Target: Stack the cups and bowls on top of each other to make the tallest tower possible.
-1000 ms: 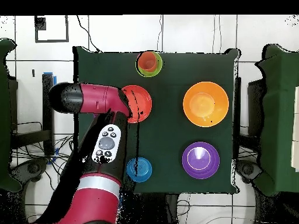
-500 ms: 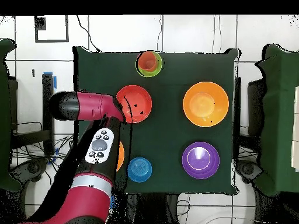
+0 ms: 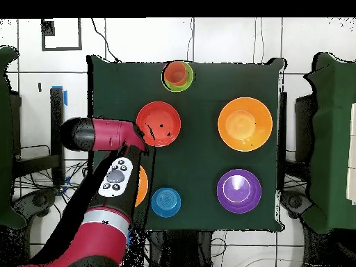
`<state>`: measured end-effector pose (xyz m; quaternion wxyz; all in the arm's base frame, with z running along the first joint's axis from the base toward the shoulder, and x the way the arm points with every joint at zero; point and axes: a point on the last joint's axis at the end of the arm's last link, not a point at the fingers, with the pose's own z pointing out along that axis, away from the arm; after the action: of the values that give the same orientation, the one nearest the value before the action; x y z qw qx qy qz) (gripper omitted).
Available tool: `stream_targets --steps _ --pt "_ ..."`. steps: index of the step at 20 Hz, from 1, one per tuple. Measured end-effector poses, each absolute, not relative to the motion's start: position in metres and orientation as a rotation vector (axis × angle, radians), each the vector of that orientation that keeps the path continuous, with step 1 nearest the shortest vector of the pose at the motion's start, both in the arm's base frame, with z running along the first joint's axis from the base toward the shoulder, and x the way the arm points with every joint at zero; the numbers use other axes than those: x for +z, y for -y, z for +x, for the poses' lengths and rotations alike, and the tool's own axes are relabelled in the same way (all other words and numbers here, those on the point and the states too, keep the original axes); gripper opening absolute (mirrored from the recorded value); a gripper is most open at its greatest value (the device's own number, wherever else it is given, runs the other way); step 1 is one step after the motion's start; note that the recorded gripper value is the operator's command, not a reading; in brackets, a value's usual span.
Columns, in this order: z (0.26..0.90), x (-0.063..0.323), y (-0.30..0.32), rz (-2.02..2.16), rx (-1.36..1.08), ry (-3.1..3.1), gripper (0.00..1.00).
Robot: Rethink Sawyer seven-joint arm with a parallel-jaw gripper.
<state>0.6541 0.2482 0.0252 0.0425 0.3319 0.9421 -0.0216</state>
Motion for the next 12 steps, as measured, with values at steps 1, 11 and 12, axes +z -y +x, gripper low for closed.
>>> stream_targets --steps 1,11,12 --pt "0.6538 0.0251 -0.2487 1.015 -0.065 -2.879 1.00" --pt "0.6542 0.0161 -0.2538 0.996 -0.012 -2.758 1.00" --pt "0.6545 0.0153 -0.2529 0.998 -0.008 -2.746 1.00"
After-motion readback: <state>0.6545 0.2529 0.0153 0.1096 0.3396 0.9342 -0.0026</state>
